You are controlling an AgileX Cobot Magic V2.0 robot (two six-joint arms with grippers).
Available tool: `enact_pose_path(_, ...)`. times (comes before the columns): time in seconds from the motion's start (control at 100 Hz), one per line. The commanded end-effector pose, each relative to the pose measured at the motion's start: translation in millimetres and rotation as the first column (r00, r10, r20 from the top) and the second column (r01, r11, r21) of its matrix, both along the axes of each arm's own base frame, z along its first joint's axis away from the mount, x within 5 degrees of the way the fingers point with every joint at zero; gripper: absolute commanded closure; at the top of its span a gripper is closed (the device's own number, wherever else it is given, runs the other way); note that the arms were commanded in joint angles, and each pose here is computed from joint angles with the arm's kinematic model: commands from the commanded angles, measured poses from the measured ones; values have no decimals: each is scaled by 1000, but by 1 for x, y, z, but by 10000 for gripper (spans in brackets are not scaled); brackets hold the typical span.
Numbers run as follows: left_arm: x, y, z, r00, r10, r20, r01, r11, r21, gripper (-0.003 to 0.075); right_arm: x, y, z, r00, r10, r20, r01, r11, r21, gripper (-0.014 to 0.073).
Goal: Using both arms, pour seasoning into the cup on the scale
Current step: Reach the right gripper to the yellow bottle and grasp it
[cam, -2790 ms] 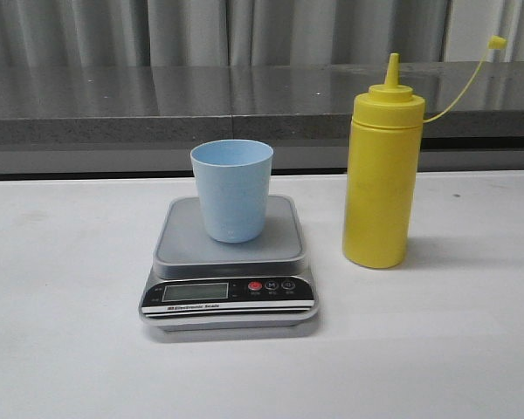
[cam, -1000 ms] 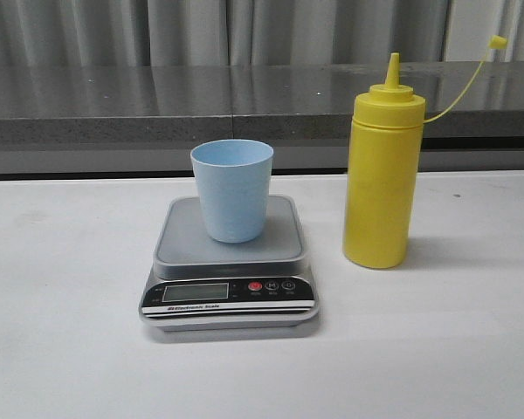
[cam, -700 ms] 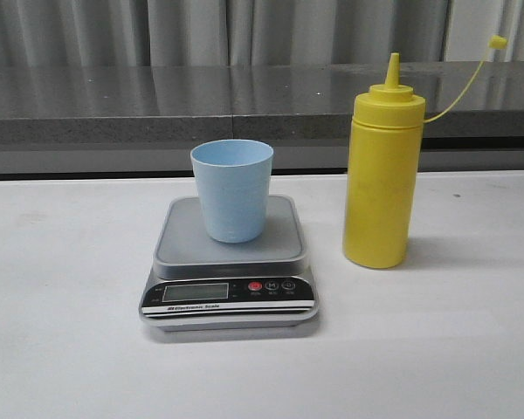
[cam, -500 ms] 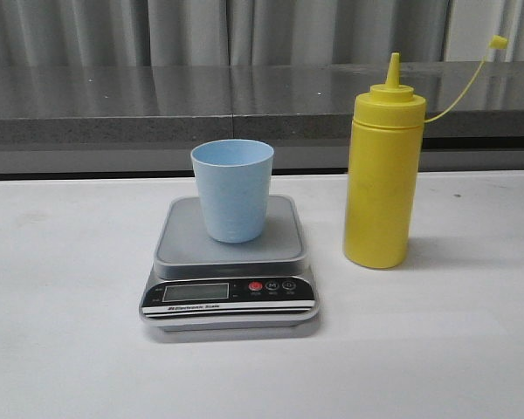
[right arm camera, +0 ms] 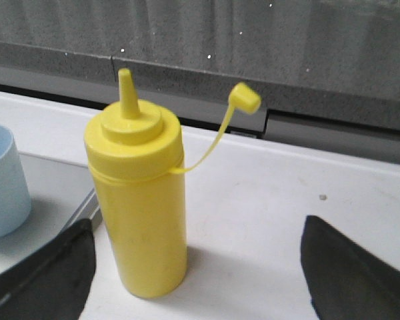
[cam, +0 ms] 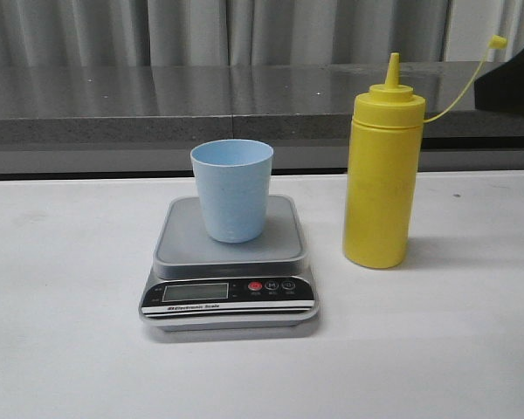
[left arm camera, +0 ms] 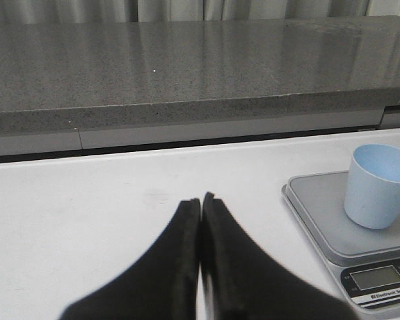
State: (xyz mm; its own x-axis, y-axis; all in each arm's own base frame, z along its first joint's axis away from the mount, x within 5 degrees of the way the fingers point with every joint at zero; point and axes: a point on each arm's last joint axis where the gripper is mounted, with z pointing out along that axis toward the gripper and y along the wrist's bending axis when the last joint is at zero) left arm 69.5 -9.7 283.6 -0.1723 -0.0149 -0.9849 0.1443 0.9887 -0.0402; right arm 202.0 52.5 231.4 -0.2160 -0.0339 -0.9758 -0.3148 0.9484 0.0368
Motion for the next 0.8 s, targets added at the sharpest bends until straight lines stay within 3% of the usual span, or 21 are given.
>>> enact_pose_path(0.0, 1, -1, 15, 996, -6, 88, 7, 1000, -18, 740, 3, 4, 5, 995, 28, 91, -32, 998, 49, -47)
enact_pose_path(0.3, 1, -1, 15, 996, -6, 88, 7, 1000, -18, 740, 23, 14, -27, 990, 77, 115, -90, 990, 111, -47)
enact_pose_path(0.46, 1, -1, 15, 996, -6, 88, 7, 1000, -18, 740, 33, 17, -48, 994, 92, 62, -98, 988, 116, -47)
enact_pose_path(0.79, 1, -1, 15, 996, -6, 88, 7, 1000, -18, 740, 46, 22, -61, 987, 109, 120, -128, 978, 167, -47)
